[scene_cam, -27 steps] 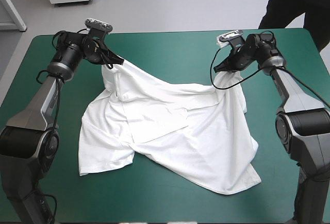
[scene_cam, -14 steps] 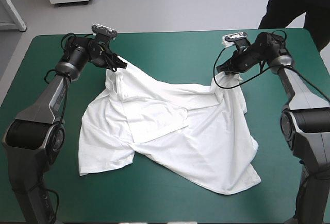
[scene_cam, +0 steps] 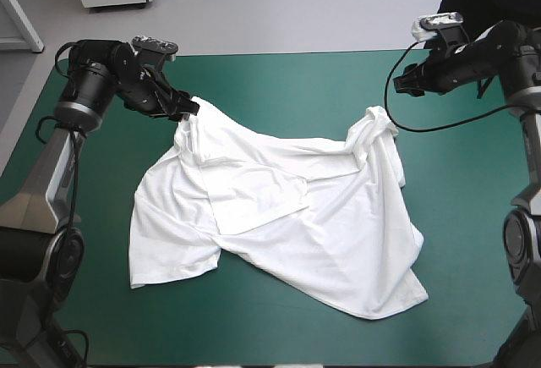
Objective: Fold the cloth
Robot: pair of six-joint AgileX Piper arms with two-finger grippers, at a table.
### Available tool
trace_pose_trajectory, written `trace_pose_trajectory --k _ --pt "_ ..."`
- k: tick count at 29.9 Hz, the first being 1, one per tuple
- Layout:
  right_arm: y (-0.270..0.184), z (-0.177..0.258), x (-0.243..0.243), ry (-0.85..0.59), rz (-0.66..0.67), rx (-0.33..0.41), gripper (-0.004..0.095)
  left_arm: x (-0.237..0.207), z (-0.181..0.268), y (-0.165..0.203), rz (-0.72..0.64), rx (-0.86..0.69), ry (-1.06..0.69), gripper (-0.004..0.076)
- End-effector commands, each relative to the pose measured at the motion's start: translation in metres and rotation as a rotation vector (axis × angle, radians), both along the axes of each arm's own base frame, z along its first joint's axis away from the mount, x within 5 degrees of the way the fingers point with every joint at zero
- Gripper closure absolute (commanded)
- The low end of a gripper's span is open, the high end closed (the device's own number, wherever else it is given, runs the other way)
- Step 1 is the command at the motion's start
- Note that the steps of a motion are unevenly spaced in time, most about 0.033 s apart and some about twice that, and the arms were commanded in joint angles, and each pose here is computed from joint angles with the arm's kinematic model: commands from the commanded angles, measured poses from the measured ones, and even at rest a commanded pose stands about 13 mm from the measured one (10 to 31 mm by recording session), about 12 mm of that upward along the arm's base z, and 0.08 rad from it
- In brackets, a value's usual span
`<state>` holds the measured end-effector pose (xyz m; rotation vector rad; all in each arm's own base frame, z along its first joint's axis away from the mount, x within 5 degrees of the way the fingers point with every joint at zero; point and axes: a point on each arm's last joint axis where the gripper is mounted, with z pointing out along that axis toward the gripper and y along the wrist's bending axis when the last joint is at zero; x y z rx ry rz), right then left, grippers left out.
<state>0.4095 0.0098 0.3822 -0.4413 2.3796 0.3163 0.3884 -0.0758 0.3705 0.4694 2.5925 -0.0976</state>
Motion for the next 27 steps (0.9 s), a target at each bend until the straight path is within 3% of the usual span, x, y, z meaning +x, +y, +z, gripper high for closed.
trace_pose_trajectory --k 1,7,17,27 --pt "0.004 0.064 -0.041 -0.169 0.014 0.024 0.0385 -0.029 0.028 0.006 0.024 -0.011 -0.017 0.0226" --pt "0.005 0.089 -0.084 -0.211 -0.003 0.015 0.0385 -0.048 -0.011 0.018 0.044 0.107 0.099 0.0226" --pt "0.009 0.067 -0.136 -0.164 -0.009 0.015 0.0385 -0.055 -0.058 0.03 0.05 0.213 0.194 0.0226" --pt "0.045 0.057 -0.153 -0.149 0.094 -0.131 0.0385 -0.042 -0.072 0.056 0.14 0.139 0.191 0.0226"
